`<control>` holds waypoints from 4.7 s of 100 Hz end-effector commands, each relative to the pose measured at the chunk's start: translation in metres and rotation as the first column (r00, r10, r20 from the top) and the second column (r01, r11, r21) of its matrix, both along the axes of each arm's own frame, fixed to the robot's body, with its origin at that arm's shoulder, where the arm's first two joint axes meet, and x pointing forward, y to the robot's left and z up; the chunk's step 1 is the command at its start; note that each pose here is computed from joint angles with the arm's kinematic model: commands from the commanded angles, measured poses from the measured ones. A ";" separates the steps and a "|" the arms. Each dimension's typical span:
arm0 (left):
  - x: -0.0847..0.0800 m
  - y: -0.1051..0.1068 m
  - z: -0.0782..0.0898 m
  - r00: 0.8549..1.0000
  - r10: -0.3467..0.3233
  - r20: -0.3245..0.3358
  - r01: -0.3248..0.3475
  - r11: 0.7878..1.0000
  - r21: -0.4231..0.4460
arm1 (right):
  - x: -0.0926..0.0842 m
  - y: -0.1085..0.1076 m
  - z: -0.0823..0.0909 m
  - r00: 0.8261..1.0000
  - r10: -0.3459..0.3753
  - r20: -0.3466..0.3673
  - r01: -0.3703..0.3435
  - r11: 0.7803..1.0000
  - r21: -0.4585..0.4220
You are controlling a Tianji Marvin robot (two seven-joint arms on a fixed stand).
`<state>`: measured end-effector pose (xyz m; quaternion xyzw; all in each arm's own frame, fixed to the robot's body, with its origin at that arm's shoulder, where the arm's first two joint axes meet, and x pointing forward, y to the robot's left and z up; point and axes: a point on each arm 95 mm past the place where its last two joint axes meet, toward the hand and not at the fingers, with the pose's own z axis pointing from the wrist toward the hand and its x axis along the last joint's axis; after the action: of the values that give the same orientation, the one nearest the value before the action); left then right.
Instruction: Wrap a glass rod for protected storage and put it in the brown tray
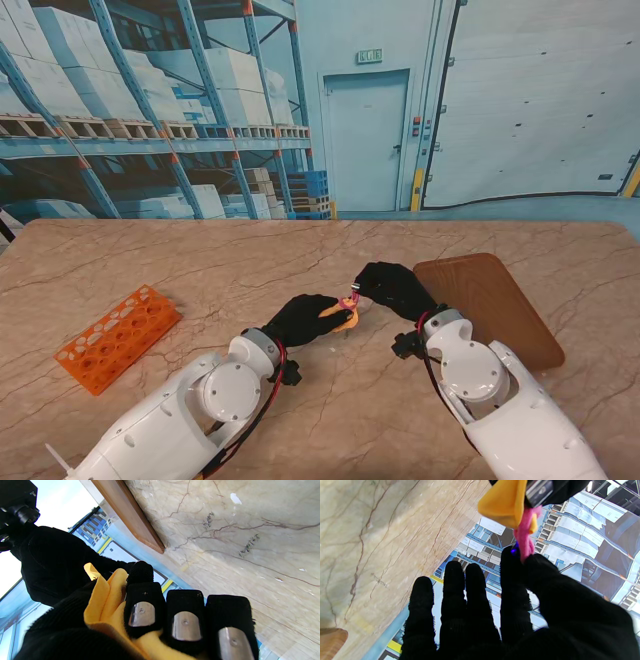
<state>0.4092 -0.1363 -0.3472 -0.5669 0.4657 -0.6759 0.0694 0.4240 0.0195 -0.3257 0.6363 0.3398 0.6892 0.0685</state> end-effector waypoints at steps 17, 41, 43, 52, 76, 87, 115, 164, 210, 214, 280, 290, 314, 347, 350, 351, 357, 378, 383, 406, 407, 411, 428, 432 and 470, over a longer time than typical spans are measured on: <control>-0.003 -0.003 -0.002 1.000 0.000 -0.006 0.000 1.000 -0.012 | -0.005 0.005 0.002 0.997 0.012 -0.071 -0.007 0.998 0.062; -0.002 -0.002 -0.001 1.000 0.007 -0.001 -0.007 1.000 -0.019 | -0.007 0.002 -0.001 0.989 0.030 -0.144 -0.016 0.995 0.098; -0.002 -0.002 0.000 1.000 0.008 -0.001 -0.008 1.000 -0.020 | -0.007 0.001 -0.001 0.988 0.032 -0.148 -0.017 0.995 0.099; -0.002 -0.002 0.000 1.000 0.010 0.001 -0.010 1.000 -0.022 | -0.008 0.002 -0.001 0.986 0.037 -0.160 -0.021 0.994 0.103; -0.002 -0.002 -0.001 1.000 0.010 0.001 -0.010 1.000 -0.020 | -0.010 0.003 0.000 0.982 0.043 -0.186 -0.020 0.992 0.125; -0.002 -0.002 0.000 1.000 0.015 -0.002 -0.015 1.000 -0.024 | -0.011 0.003 -0.002 0.980 0.048 -0.195 -0.022 0.991 0.131; -0.001 -0.001 0.000 1.000 0.019 0.004 -0.019 0.999 -0.028 | -0.013 0.000 -0.004 0.981 0.052 -0.188 -0.030 0.992 0.120; 0.001 0.002 -0.001 0.998 0.010 0.069 -0.010 1.000 -0.004 | -0.016 -0.002 -0.005 0.985 0.056 -0.166 -0.038 0.994 0.107; -0.001 0.000 0.000 0.998 0.055 0.028 -0.054 0.998 -0.018 | -0.015 -0.006 -0.011 0.984 0.076 -0.162 -0.060 0.993 0.098; -0.001 0.000 0.000 0.998 0.057 0.028 -0.057 0.998 -0.018 | -0.015 -0.007 -0.011 0.984 0.078 -0.161 -0.063 0.993 0.097; 0.000 0.001 0.003 0.995 0.075 0.058 -0.074 0.997 -0.019 | -0.017 -0.013 -0.015 0.980 0.126 -0.153 -0.115 0.990 0.077; 0.000 0.000 0.003 0.996 0.065 0.057 -0.064 0.998 -0.024 | -0.017 -0.014 -0.015 0.981 0.127 -0.147 -0.117 0.990 0.076; 0.000 0.000 0.004 0.996 0.042 0.082 -0.038 0.998 -0.048 | -0.021 -0.016 -0.012 0.984 0.148 -0.094 -0.145 0.988 0.044; 0.000 0.004 0.009 0.991 0.046 0.125 -0.038 0.997 -0.060 | -0.029 -0.025 -0.011 0.989 0.148 0.024 -0.146 0.987 -0.070; 0.000 0.005 0.009 0.990 0.046 0.130 -0.038 0.997 -0.066 | -0.030 -0.026 -0.011 0.990 0.141 0.029 -0.138 0.988 -0.075; 0.000 0.005 0.010 0.990 0.046 0.131 -0.038 0.997 -0.067 | -0.030 -0.026 -0.012 0.990 0.138 0.030 -0.135 0.988 -0.076; -0.001 0.006 0.011 0.989 0.049 0.137 -0.038 0.996 -0.077 | -0.031 -0.028 -0.013 0.992 0.120 0.034 -0.117 0.990 -0.077; -0.002 0.009 0.016 0.986 0.048 0.159 -0.033 0.995 -0.097 | -0.033 -0.029 -0.022 0.997 0.075 -0.023 -0.075 0.997 -0.026; -0.002 0.009 0.016 0.986 0.048 0.161 -0.032 0.994 -0.100 | -0.032 -0.027 -0.025 0.997 0.068 -0.040 -0.069 0.998 -0.009; -0.005 0.009 0.018 0.987 0.038 0.159 -0.020 0.993 -0.113 | -0.026 -0.015 -0.027 0.991 0.051 -0.123 -0.038 0.994 0.107; -0.005 0.009 0.018 0.987 0.037 0.158 -0.019 0.993 -0.113 | -0.025 -0.015 -0.027 0.990 0.052 -0.129 -0.037 0.993 0.113; -0.005 0.008 0.018 0.987 0.034 0.155 -0.016 0.993 -0.115 | -0.024 -0.012 -0.027 0.988 0.053 -0.147 -0.033 0.991 0.132; -0.007 0.006 0.017 0.990 0.025 0.141 -0.008 0.993 -0.119 | -0.019 -0.004 -0.025 0.979 0.064 -0.195 -0.023 0.979 0.203; -0.007 0.006 0.017 0.990 0.024 0.139 -0.008 0.993 -0.119 | -0.018 -0.002 -0.025 0.977 0.073 -0.203 -0.029 0.977 0.212; -0.007 0.005 0.016 0.992 0.025 0.124 -0.011 0.994 -0.110 | -0.014 0.008 -0.018 0.967 0.096 -0.236 -0.028 0.961 0.276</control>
<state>0.4050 -0.1285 -0.3308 -0.5272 0.4173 -0.7361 0.0776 0.4109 0.0203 -0.3471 0.7106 0.2722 0.6442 -0.0778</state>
